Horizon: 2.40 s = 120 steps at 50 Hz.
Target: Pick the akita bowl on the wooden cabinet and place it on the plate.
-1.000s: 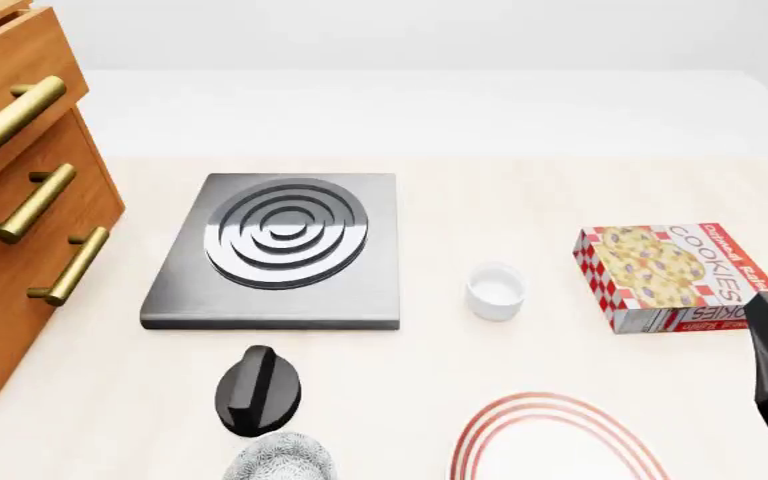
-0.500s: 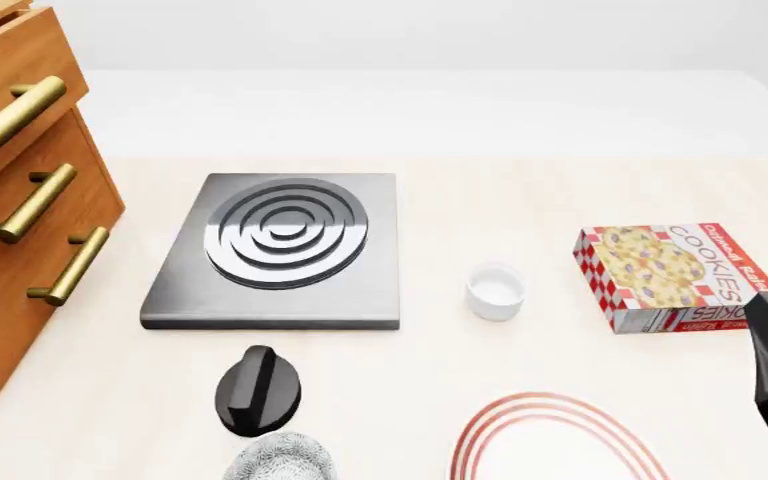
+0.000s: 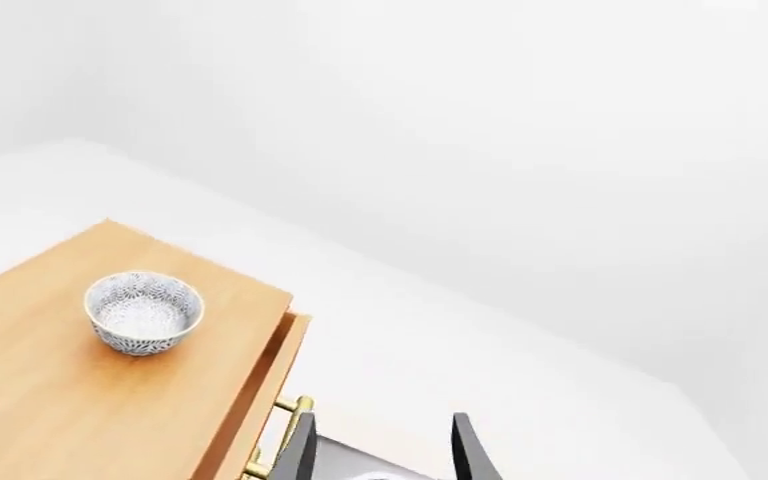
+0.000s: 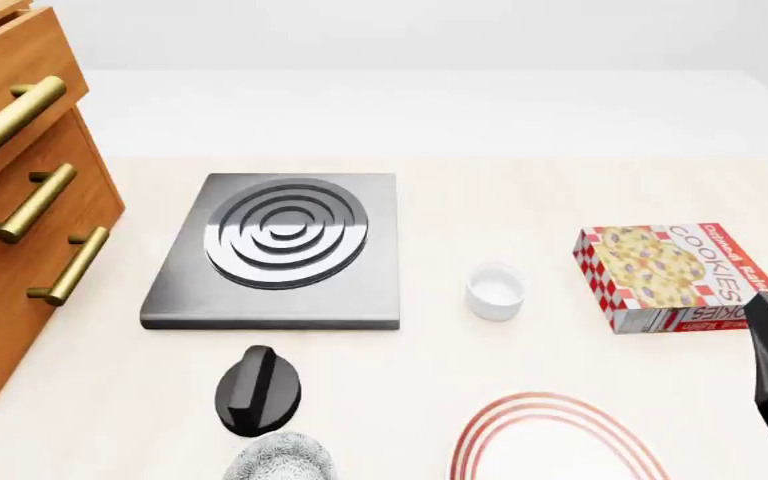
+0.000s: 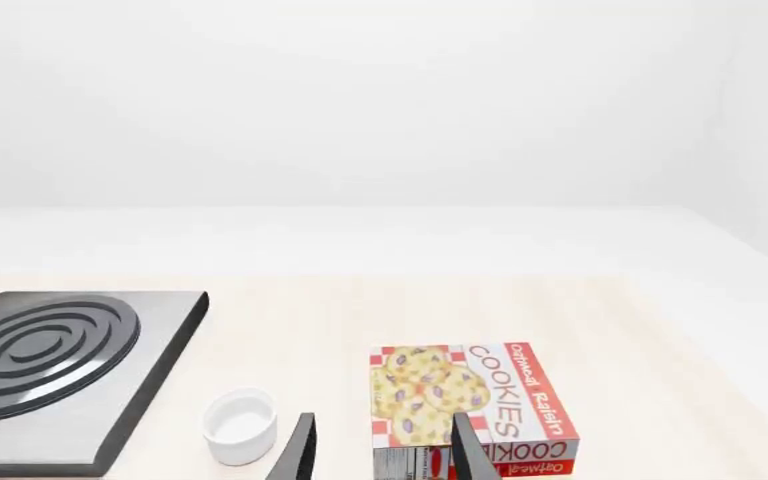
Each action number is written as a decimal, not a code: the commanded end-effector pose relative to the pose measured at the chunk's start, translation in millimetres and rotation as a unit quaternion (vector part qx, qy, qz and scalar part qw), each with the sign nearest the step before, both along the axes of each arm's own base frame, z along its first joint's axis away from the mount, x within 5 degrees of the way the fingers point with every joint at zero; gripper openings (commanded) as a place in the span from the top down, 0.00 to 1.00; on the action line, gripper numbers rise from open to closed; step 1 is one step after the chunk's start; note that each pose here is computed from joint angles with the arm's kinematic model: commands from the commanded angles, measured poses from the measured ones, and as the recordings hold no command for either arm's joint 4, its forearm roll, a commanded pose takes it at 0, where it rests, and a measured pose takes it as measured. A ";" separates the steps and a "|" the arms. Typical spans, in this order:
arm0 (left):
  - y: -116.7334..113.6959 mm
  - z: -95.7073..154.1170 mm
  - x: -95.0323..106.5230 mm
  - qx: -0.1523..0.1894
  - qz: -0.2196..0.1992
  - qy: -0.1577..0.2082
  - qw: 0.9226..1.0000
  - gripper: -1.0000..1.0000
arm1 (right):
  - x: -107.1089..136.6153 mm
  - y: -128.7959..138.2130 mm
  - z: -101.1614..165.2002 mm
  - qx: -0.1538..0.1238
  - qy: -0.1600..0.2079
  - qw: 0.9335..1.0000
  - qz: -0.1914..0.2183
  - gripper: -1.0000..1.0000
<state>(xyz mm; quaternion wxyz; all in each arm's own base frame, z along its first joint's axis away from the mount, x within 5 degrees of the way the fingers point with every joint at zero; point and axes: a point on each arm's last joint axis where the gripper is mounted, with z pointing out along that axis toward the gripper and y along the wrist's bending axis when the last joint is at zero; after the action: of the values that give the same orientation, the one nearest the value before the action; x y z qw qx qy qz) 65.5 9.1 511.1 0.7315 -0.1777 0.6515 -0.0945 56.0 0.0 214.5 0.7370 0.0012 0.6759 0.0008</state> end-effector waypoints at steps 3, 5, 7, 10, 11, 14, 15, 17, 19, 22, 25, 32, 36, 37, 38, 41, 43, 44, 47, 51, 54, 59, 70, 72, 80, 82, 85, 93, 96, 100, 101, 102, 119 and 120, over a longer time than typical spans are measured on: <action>10.7 14.0 16.8 -0.017 0.048 0.004 0.999 0.00 | 0.0 0.0 0.0 0.000 0.000 1.000 0.000 0.00; 13.3 17.2 21.6 -0.022 0.055 0.008 0.998 0.00 | 0.0 0.0 0.0 0.000 0.000 1.000 0.000 0.00; 14.8 21.1 24.0 -0.028 0.060 0.008 0.998 0.00 | 0.0 0.0 0.0 0.000 0.000 1.000 0.000 0.00; 17.2 26.1 27.6 -0.032 0.067 0.009 0.997 0.00 | 0.0 0.0 0.0 0.000 0.000 1.000 0.000 0.00; 17.5 27.9 27.9 -0.031 0.068 0.008 0.997 0.00 | 0.0 0.0 0.0 0.000 0.000 1.000 0.000 0.00; 21.4 29.5 34.4 -0.036 0.077 0.009 0.996 0.00 | 0.0 0.0 0.0 0.000 0.000 1.000 0.000 0.00; 22.4 29.6 35.8 -0.037 0.079 0.009 0.996 0.00 | 0.0 0.0 0.0 0.000 0.000 1.000 0.000 0.00; 24.9 29.4 39.1 -0.038 0.086 0.008 0.996 0.00 | 0.0 0.0 0.0 0.000 0.000 1.000 0.000 0.00; 27.1 28.5 41.7 -0.040 0.091 0.008 0.995 0.00 | 0.0 0.0 0.0 0.000 0.000 1.000 0.000 0.00; 31.5 27.1 46.7 -0.045 0.101 0.009 0.994 0.00 | 0.0 0.0 0.0 0.000 0.000 1.000 0.000 0.00; 34.7 26.3 49.6 -0.047 0.109 0.010 0.993 0.00 | 0.0 0.0 0.0 0.000 0.000 1.000 0.000 0.00; 45.3 23.3 54.8 -0.059 0.139 0.012 0.988 0.00 | 0.0 0.0 0.0 0.000 0.000 1.000 0.000 0.00; 47.7 24.5 54.4 -0.062 0.148 0.010 0.987 0.00 | 0.0 0.0 0.0 0.000 0.000 1.000 0.000 0.00; 48.5 25.2 54.3 -0.063 0.151 0.008 0.987 0.00 | 0.0 0.0 0.0 0.000 0.000 1.000 0.000 0.00; 48.8 25.8 54.1 -0.063 0.152 0.007 0.986 0.00 | 0.0 0.0 0.0 0.000 0.000 1.000 0.000 0.00; 50.1 28.0 53.3 -0.062 0.157 0.003 0.986 0.00 | 0.0 0.0 0.0 0.000 0.000 1.000 0.000 0.00; 52.5 28.2 54.5 -0.065 0.163 0.002 0.985 0.00 | 0.0 0.0 0.0 0.000 0.000 1.000 0.000 0.00; 53.6 28.1 55.3 -0.066 0.165 0.002 0.984 0.00 | 0.0 0.0 0.0 0.000 0.000 1.000 0.000 0.00; 57.4 27.0 57.9 -0.069 0.173 0.003 0.983 0.00 | 0.0 0.0 0.0 0.000 0.000 1.000 0.000 0.00; 60.9 25.9 60.5 -0.071 0.179 0.003 0.981 0.00 | 0.0 0.0 0.0 0.000 0.000 1.000 0.000 0.00; 63.5 26.2 61.8 -0.073 0.184 0.003 0.980 0.00 | 0.0 0.0 0.0 0.000 0.000 1.000 0.000 0.00; 69.8 27.5 65.8 -0.073 0.195 0.001 0.978 0.00 | 0.0 0.0 0.0 0.000 0.000 1.000 0.000 0.00; 87.3 21.0 76.8 -0.081 0.222 0.005 0.972 0.00 | 0.0 0.0 0.0 0.000 0.000 1.000 0.000 0.00; 89.1 20.3 77.4 -0.082 0.225 0.006 0.971 0.00 | 0.0 0.0 0.0 0.000 0.000 1.000 0.000 0.00; 97.4 18.1 76.5 -0.083 0.245 0.003 0.966 0.00 | 0.0 0.0 0.0 0.000 0.000 1.000 0.000 0.00; 99.2 16.9 76.3 -0.083 0.249 0.002 0.965 0.00 | 0.0 0.0 0.0 0.000 0.000 1.000 0.000 0.00; 102.5 13.7 77.2 -0.084 0.255 0.003 0.963 0.00 | 0.0 0.0 0.0 0.000 0.000 1.000 0.000 0.00; 114.9 8.9 82.9 -0.088 0.271 0.008 0.959 0.00 | 0.0 0.0 0.0 0.000 0.000 1.000 0.000 0.00; 117.9 7.8 84.4 -0.089 0.274 0.008 0.958 0.00 | 0.0 0.0 0.0 0.000 0.000 1.000 0.000 0.00; 125.1 4.6 87.3 -0.092 0.283 0.009 0.955 0.00 | 0.0 0.0 0.0 0.000 0.000 1.000 0.000 0.00; 125.9 4.0 87.8 -0.092 0.284 0.010 0.954 0.00 | 0.0 0.0 0.0 0.000 0.000 1.000 0.000 0.00; 127.0 3.0 88.5 -0.094 0.285 0.011 0.954 0.00 | 0.0 0.0 0.0 0.000 0.000 1.000 0.000 0.00; 141.9 -23.1 98.9 -0.101 0.295 0.036 0.949 0.00 | 0.0 0.0 0.0 0.000 0.000 1.000 0.000 0.00; 142.4 -24.6 99.3 -0.102 0.296 0.037 0.949 0.00 | 0.0 0.0 0.0 0.000 0.000 1.000 0.000 0.00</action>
<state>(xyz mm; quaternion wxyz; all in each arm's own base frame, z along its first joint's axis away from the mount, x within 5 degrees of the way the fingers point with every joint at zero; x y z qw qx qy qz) 158.9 142.8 501.8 0.6920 -0.4303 0.5762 0.0629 55.9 0.0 214.5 0.7370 0.0012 0.6759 0.0008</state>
